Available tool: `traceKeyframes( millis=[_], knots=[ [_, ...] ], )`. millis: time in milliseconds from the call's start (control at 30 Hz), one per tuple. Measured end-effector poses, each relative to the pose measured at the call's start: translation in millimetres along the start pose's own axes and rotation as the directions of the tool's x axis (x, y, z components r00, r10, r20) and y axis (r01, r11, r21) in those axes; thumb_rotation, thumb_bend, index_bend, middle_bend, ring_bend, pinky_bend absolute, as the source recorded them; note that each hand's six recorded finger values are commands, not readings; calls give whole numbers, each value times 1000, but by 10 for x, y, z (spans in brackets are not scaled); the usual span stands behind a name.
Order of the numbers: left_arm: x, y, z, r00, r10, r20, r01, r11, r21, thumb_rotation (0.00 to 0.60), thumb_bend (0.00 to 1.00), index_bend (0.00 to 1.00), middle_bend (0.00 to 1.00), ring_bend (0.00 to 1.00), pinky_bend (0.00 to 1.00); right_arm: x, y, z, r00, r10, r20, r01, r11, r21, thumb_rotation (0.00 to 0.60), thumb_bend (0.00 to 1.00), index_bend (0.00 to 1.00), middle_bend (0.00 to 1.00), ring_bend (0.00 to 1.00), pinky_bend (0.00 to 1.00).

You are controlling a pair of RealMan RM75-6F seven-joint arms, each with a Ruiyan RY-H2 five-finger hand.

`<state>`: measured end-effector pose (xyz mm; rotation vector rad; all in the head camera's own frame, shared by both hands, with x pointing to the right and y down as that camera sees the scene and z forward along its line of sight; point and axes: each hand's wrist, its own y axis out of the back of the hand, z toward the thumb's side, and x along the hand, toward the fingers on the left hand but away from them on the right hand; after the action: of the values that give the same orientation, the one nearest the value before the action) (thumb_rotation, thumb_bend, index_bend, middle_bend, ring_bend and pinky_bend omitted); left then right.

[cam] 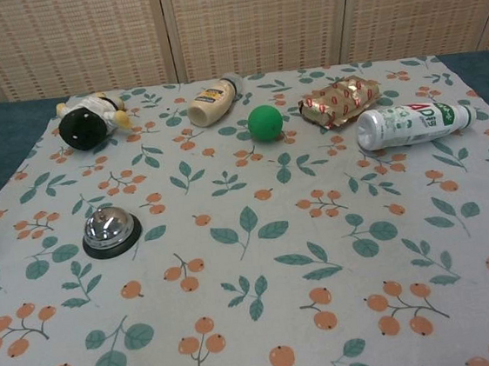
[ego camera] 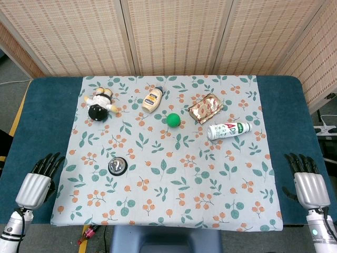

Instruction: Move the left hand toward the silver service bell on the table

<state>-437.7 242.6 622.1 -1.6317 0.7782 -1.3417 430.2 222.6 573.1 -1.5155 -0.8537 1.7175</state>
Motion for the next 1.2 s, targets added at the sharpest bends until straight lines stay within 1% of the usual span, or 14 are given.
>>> traceKeyframes(
  millis=[200, 333, 433, 467, 533, 567, 667, 800, 867, 967, 1067, 1200],
  knots=[
    [15, -6, 5, 1000, 1, 5, -1, 1000, 2, 600, 1000, 0, 35, 10, 166, 15, -21, 13, 1000, 21, -8, -21, 1000, -6, 600, 153, 90, 51, 0, 53],
    [35, -47, 62, 1000, -12, 29, 12, 1000, -17, 600, 1000, 0, 3, 0, 150, 16, -45, 6, 999, 51, -7, -51, 999, -15, 600, 153, 90, 51, 0, 53],
    [66, -88, 149, 998, -26, 60, 30, 997, -77, 600, 1000, 0, 0, 0, 135, 12, -56, 5, 998, 62, -1, -62, 998, -10, 600, 153, 90, 51, 0, 53],
    [100, -122, 223, 996, -32, 89, 42, 992, -115, 600, 1000, 0, 0, 0, 130, 10, -64, 10, 998, 64, -2, -64, 998, -6, 600, 153, 90, 51, 0, 53],
    [152, -170, 317, 992, -37, 120, 55, 987, -151, 600, 1000, 0, 0, 0, 124, 10, -78, 13, 998, 70, -3, -70, 998, -2, 600, 153, 90, 51, 0, 53],
    [197, -215, 396, 989, -38, 142, 63, 983, -171, 600, 1000, 0, 0, 0, 121, 9, -86, 18, 997, 75, -6, -75, 997, -2, 600, 153, 90, 51, 0, 53],
    [336, -355, 643, 980, -36, 194, 72, 980, -186, 600, 1000, 0, 0, 0, 117, 0, -86, 18, 997, 80, -11, -80, 997, -7, 600, 153, 90, 51, 0, 53],
    [526, -585, 971, 969, -39, 246, 86, 979, -183, 600, 1000, 0, 0, 0, 115, -10, -81, 0, 996, 85, -8, -85, 996, -10, 600, 153, 90, 51, 0, 53],
    [619, -732, 1114, 964, -54, 260, 102, 979, -176, 600, 1000, 0, 0, 0, 115, -7, -71, -3, 996, 88, -10, -88, 996, -14, 600, 153, 90, 51, 0, 53],
    [732, -920, 1246, 960, -83, 266, 128, 979, -158, 600, 1000, 0, 0, 0, 114, 3, -57, 3, 996, 89, -16, -89, 996, -18, 600, 153, 90, 51, 0, 53],
    [814, -1060, 1318, 959, -106, 263, 147, 979, -144, 600, 1000, 0, 0, 0, 114, 5, -55, -1, 996, 92, -18, -92, 996, -21, 600, 153, 90, 51, 0, 53],
    [865, -1194, 1349, 957, -134, 256, 175, 974, -145, 600, 1000, 0, 0, 0, 113, 0, -61, 0, 995, 98, -18, -98, 995, -25, 600, 153, 90, 51, 0, 53]
  ],
)
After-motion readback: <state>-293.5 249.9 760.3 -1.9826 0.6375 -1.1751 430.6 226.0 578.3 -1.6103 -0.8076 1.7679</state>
